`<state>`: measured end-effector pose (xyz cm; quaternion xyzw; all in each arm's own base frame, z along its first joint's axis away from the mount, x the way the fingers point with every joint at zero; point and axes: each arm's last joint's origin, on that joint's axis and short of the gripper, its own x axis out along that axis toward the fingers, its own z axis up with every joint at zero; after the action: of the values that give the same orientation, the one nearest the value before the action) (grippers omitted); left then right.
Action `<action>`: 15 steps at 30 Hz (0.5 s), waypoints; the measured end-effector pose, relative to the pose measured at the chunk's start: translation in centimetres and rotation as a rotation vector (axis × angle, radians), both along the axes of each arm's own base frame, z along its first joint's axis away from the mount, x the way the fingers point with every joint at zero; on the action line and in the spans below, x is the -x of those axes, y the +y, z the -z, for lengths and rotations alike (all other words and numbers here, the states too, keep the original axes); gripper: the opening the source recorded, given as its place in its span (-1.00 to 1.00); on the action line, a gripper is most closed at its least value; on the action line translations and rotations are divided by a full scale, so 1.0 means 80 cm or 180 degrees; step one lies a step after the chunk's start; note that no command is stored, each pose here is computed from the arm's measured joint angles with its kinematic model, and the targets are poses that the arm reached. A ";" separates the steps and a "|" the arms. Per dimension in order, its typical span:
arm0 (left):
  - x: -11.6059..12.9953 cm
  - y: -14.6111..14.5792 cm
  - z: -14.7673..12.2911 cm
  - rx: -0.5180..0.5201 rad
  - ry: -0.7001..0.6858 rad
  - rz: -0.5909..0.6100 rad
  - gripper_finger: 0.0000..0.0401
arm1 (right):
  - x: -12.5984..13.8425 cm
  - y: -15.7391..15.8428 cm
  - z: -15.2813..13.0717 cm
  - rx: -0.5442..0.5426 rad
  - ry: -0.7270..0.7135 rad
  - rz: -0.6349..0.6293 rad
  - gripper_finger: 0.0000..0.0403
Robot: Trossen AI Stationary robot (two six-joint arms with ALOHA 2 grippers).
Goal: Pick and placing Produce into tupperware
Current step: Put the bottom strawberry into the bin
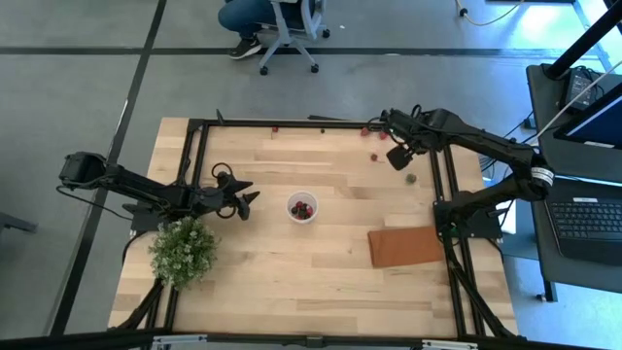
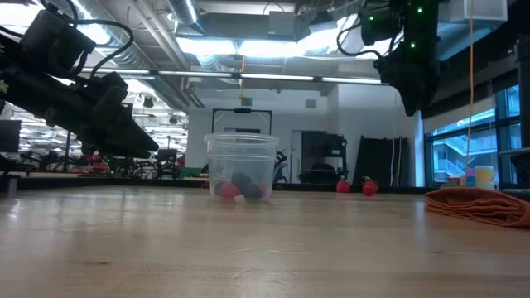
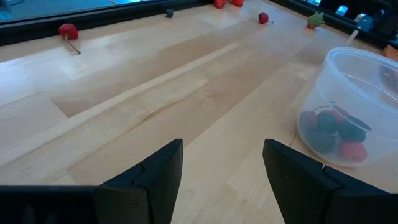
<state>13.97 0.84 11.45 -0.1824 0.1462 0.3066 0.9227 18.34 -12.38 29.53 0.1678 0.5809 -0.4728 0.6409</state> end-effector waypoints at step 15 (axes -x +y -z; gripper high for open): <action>0.000 0.000 0.000 0.0003 0.0002 0.0009 0.07 | 0.026 0.013 0.118 -0.0016 -0.0074 0.1319 0.41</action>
<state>13.97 0.83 11.44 -0.1825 0.1469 0.3052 0.9230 16.29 -11.32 20.10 0.2907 0.5277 -0.5911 0.5362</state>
